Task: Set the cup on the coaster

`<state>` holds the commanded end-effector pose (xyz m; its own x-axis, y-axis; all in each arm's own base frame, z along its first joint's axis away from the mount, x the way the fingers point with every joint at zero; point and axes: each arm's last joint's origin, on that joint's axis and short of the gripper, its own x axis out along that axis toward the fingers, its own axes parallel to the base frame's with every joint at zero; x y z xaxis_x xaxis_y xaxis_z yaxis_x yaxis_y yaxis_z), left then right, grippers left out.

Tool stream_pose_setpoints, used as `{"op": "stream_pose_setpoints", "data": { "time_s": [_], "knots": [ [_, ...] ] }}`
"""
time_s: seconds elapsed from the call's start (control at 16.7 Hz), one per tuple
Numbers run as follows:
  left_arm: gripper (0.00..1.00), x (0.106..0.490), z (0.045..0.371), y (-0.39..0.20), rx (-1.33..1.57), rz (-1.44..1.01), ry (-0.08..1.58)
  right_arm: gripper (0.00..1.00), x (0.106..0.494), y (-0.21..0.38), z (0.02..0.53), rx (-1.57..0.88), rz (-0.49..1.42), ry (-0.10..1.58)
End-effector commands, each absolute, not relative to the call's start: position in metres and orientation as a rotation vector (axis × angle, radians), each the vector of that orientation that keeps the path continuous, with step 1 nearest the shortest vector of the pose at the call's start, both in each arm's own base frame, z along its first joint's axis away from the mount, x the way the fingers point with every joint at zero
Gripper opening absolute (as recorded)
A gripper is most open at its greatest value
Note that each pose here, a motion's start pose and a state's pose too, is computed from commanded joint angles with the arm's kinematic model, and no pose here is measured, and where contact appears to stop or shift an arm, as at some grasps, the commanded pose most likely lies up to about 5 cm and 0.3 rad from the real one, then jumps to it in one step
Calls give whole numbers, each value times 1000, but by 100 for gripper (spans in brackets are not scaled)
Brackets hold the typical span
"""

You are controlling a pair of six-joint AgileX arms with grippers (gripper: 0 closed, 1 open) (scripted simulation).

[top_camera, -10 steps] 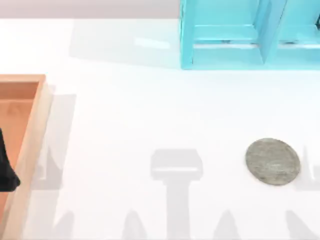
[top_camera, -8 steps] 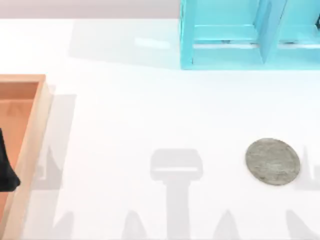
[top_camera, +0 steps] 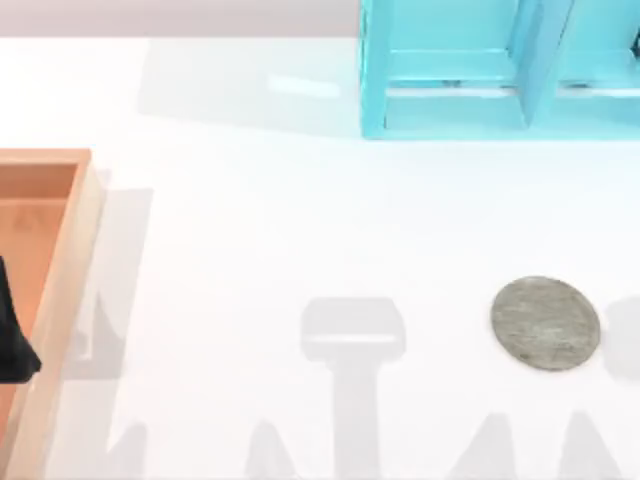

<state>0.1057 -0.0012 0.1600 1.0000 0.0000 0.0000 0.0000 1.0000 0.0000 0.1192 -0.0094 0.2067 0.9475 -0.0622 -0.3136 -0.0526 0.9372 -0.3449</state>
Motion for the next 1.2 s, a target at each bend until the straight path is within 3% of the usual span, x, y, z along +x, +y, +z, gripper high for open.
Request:
{"op": "stream_pose_setpoints", "data": {
  "time_s": [0.24,0.6,0.96,1.2],
  "knots": [
    [100,106,160,-1,0,0,0,100,150,-22,232,-708,126,674],
    [100,106,160,-1,0,0,0,100,215,-55,245,-1083,601,1106],
    [100,106,160,-1,0,0,0,100,265,-89,240,-1192,1066,1223],
    [100,106,160,-1,0,0,0,100,279,-100,236,-1202,1199,1214]
  ]
}}
